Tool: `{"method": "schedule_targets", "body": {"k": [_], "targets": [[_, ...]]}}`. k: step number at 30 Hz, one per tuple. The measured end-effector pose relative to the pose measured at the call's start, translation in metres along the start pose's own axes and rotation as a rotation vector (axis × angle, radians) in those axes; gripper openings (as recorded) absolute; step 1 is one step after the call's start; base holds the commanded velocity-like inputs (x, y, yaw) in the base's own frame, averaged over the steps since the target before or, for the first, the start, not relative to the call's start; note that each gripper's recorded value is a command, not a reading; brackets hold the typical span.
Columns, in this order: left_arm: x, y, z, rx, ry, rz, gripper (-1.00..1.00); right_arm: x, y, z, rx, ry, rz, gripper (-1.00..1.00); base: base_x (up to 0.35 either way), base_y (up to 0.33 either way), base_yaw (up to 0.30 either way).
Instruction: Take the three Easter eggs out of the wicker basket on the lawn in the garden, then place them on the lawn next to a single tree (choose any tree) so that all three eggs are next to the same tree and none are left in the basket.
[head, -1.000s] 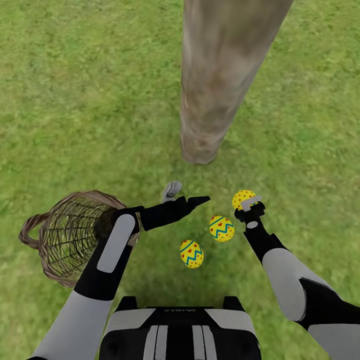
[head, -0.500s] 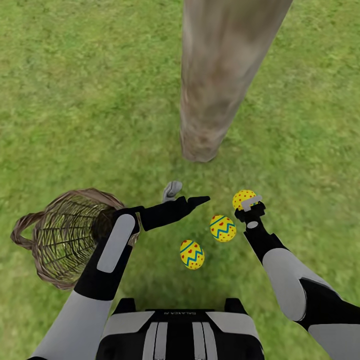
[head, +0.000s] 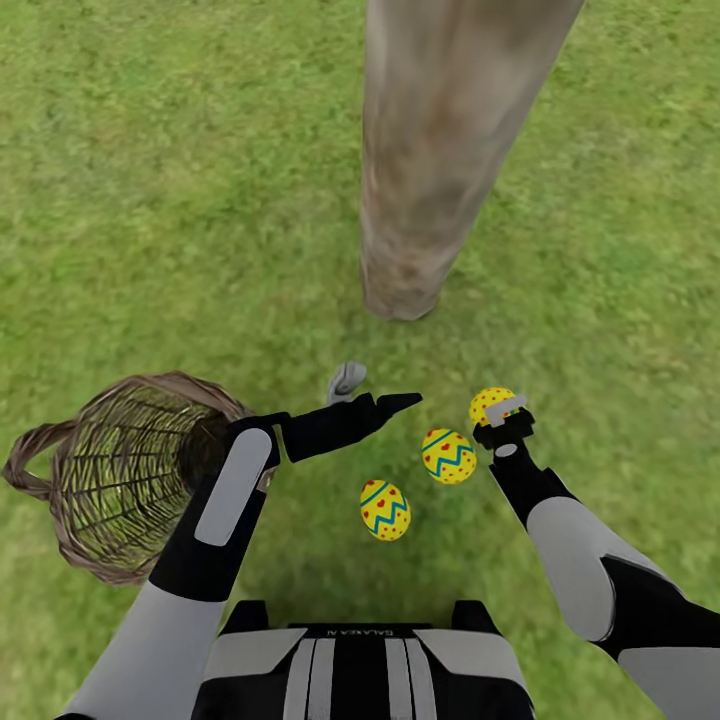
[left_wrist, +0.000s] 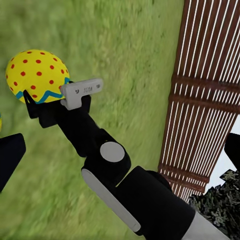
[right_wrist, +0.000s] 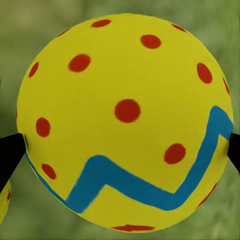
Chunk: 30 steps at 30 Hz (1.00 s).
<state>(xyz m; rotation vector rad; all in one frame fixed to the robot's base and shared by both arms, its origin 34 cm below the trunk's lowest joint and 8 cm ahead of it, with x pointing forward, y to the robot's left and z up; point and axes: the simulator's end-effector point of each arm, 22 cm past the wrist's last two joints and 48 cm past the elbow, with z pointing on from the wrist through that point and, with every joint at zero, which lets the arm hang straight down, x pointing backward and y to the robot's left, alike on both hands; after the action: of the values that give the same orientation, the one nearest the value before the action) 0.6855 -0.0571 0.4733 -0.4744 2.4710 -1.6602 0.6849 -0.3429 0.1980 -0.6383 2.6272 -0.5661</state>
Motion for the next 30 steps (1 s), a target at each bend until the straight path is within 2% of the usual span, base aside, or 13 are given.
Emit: {"method": "schedule_targets", "body": {"k": [9,11,12,19,23,24,26,30], "targets": [[0.005,0.021,0.005,-0.011,0.004,-0.006,1.0,0.006,0.013,0.011,-0.009,0.0,-0.001,-1.0,0.0,0.0,0.0],[0.007,0.03,0.002,-0.015,-0.001,-0.028,1.0,-0.002,0.0,0.013,0.015,-0.018,-0.021,-1.0,0.0,0.0,0.0],[0.01,0.035,0.001,-0.02,0.006,-0.039,1.0,-0.003,0.002,0.014,0.013,-0.02,-0.032,-1.0,0.0,0.0,0.0],[0.017,0.039,-0.007,-0.03,0.01,-0.034,1.0,-0.007,0.012,0.013,-0.007,-0.034,-0.107,-1.0,0.0,0.0,0.0],[0.016,0.039,-0.008,-0.03,0.007,-0.036,1.0,-0.004,0.014,0.012,-0.011,-0.019,-0.141,-1.0,0.0,0.0,0.0],[0.014,0.04,-0.009,-0.031,0.001,-0.038,1.0,-0.004,0.014,0.012,-0.01,-0.015,-0.148,1.0,0.0,0.0,0.0],[0.01,0.042,-0.011,-0.034,-0.009,-0.042,1.0,0.002,0.012,0.013,-0.006,0.008,-0.174,1.0,0.0,0.0,0.0],[0.006,0.044,-0.013,-0.036,-0.019,-0.048,1.0,0.002,0.011,0.013,-0.005,0.009,-0.175,1.0,0.0,0.0,0.0]]}}
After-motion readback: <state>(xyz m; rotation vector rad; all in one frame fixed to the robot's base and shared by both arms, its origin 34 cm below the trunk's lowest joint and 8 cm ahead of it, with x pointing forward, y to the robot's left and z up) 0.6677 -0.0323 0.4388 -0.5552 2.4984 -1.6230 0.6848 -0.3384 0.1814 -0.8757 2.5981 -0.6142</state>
